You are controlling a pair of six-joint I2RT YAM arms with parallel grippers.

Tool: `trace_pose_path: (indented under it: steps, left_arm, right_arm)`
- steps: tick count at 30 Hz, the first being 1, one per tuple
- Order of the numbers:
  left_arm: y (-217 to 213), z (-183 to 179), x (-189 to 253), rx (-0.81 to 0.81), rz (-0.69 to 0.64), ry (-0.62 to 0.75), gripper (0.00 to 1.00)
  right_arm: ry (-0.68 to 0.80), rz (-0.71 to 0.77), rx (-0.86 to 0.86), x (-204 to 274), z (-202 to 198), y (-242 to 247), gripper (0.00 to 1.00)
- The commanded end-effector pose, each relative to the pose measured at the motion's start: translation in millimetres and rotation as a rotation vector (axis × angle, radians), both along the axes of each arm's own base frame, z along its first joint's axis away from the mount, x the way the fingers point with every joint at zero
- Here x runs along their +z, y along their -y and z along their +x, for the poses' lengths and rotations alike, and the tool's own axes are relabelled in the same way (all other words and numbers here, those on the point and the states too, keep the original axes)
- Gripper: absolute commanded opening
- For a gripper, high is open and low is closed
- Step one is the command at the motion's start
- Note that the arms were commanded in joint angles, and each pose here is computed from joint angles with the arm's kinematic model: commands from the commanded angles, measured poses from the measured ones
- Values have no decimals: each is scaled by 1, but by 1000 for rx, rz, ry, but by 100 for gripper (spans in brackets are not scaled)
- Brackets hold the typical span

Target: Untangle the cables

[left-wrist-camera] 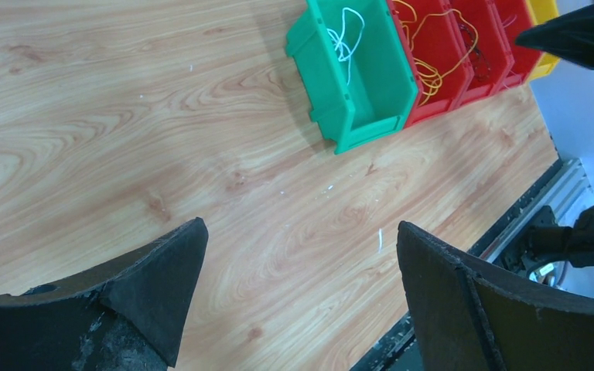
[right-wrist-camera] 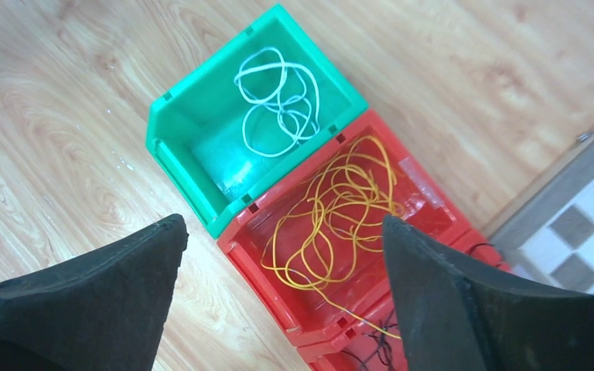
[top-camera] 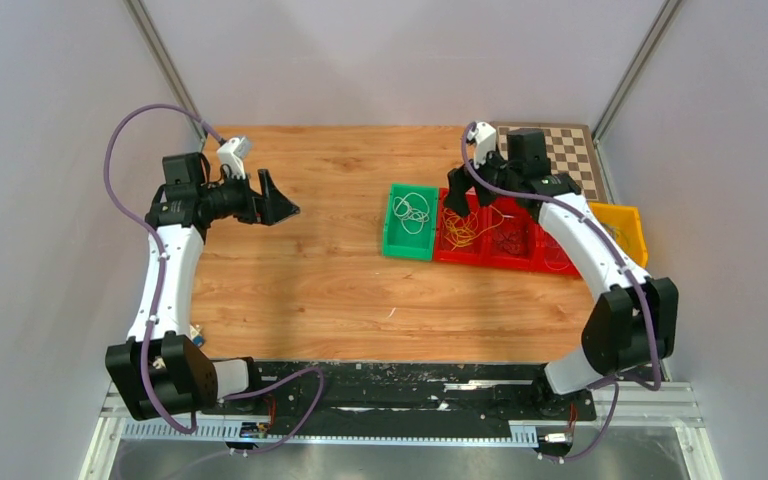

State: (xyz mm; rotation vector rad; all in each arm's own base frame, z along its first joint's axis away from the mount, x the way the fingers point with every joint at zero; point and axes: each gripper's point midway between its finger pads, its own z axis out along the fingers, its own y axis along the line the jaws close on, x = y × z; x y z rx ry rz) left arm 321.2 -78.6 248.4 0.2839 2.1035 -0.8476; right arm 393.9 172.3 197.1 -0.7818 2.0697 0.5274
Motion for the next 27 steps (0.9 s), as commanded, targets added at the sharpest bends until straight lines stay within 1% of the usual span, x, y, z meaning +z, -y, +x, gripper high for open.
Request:
trace_pose_path:
  steps: [1, 2, 3, 4, 5, 6, 7, 8, 10, 13, 14, 15, 16, 17, 18, 19, 23, 27]
  left_arm:
    - [-10, 11, 12, 14, 60, 43, 100]
    - [-15, 18, 13, 23, 89, 43, 100]
    - [-17, 15, 7, 28, 97, -3, 100]
    - [-24, 25, 7, 38, 131, -17, 100]
    - [-26, 22, 10, 40, 143, -62, 100]
    - [-32, 27, -5, 50, 174, -123, 100]
    - [-31, 22, -7, 44, 184, -183, 100]
    - [-36, 24, -24, 47, 213, -251, 100]
    - [-34, 9, -49, 33, 242, -390, 100]
    - [-23, -12, -84, -1, 257, -495, 100]
    - [-23, -12, -87, 14, 268, -475, 100]
    - [-20, -22, -101, 13, 273, -507, 100]
    - [-23, -19, -100, 40, 290, -470, 100]
    - [-22, -26, -109, 47, 294, -490, 100]
    - [-25, -25, -108, 68, 314, -461, 100]
    - [-26, -28, -112, 76, 319, -470, 100]
    - [-34, -29, -107, 127, 364, -427, 100]
    - [-36, -24, -98, 160, 363, -383, 100]
  right_arm:
    - [150, -3, 9, 69, -13, 9, 99]
    - [172, -10, -5, 77, -16, 14, 100]
    - [186, -17, -22, 83, -20, 20, 100]
    - [197, -23, -44, 88, -25, 27, 100]
    - [188, -27, -67, 85, -31, 34, 100]
    - [186, -30, -92, 86, -35, 41, 100]
    - [152, -29, -135, 75, -41, 51, 100]
    - [118, -21, -175, 65, -47, 60, 100]
    - [41, 44, -237, 41, -62, 78, 100]
    - [-35, 70, -373, 8, -77, 112, 100]
    - [-54, 75, -404, -1, -81, 120, 100]
    - [-66, 78, -425, -8, -84, 125, 100]
    - [-67, 73, -438, -13, -86, 127, 100]
    - [-68, 67, -447, -18, -88, 129, 100]
    - [-56, 68, -452, -19, -88, 130, 100]
    - [-50, 70, -457, -20, -89, 131, 100]
    - [-38, 81, -461, -21, -89, 132, 100]
    - [-18, 73, -444, -10, -79, 131, 100]
